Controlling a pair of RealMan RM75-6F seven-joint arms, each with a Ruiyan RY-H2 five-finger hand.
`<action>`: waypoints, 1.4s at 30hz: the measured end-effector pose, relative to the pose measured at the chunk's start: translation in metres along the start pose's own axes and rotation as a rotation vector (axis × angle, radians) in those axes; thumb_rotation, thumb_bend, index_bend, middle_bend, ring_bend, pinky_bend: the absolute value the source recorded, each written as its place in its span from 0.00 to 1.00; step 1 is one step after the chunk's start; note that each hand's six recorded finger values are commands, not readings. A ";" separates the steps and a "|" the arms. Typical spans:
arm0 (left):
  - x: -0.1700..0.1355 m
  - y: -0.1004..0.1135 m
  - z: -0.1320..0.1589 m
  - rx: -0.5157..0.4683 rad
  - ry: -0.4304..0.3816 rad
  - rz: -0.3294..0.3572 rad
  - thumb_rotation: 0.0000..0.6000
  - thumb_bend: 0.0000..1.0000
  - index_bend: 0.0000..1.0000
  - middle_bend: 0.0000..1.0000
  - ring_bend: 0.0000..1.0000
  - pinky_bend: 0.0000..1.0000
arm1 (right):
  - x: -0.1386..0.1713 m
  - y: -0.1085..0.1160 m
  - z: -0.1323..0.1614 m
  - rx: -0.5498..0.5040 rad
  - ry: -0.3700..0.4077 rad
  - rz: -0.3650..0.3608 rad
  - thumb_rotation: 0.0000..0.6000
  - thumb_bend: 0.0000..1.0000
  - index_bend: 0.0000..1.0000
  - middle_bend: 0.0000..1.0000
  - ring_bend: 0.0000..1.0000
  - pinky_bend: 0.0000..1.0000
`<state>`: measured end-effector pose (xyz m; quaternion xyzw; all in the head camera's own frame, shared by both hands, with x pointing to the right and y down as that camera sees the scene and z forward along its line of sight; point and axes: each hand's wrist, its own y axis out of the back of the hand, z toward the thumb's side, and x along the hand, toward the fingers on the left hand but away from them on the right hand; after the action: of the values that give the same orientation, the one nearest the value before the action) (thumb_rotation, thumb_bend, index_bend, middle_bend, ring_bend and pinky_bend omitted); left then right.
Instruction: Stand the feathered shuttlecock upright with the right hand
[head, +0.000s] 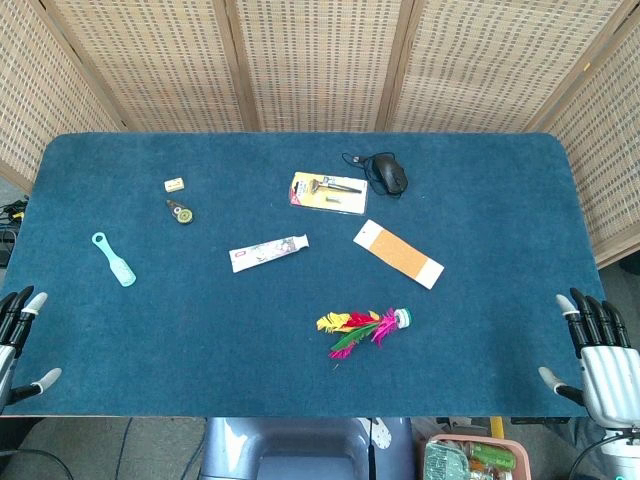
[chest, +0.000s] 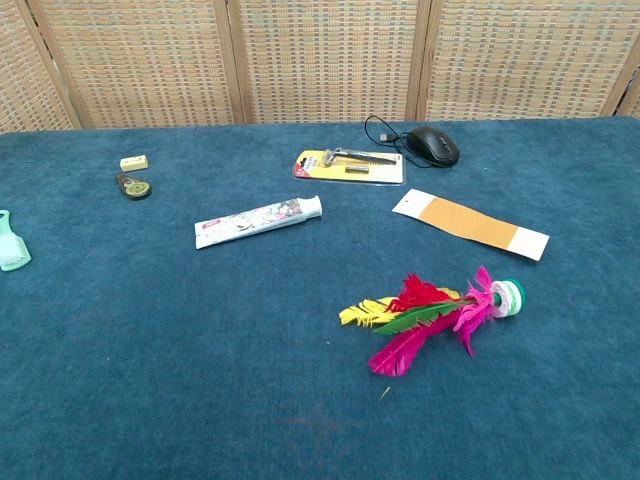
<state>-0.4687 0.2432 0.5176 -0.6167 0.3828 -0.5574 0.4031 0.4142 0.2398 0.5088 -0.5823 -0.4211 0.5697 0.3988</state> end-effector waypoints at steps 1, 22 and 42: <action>0.000 0.000 0.000 0.001 0.000 0.000 1.00 0.00 0.00 0.00 0.00 0.00 | 0.000 0.000 0.000 0.000 0.000 0.001 1.00 0.00 0.00 0.00 0.00 0.00; 0.014 -0.009 -0.003 0.030 0.026 -0.012 1.00 0.00 0.00 0.00 0.00 0.00 | -0.041 -0.032 0.046 0.114 0.274 0.124 1.00 0.00 0.14 0.00 0.00 0.00; 0.030 -0.022 -0.007 0.065 0.079 -0.049 1.00 0.00 0.00 0.00 0.00 0.00 | -0.101 -0.117 0.195 0.085 0.787 0.232 1.00 0.08 0.36 0.00 0.00 0.00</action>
<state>-0.4729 0.2233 0.5493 -0.5898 0.3649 -0.6033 0.3936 0.2156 0.1800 0.6459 -0.7823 -0.1444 0.3616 0.4862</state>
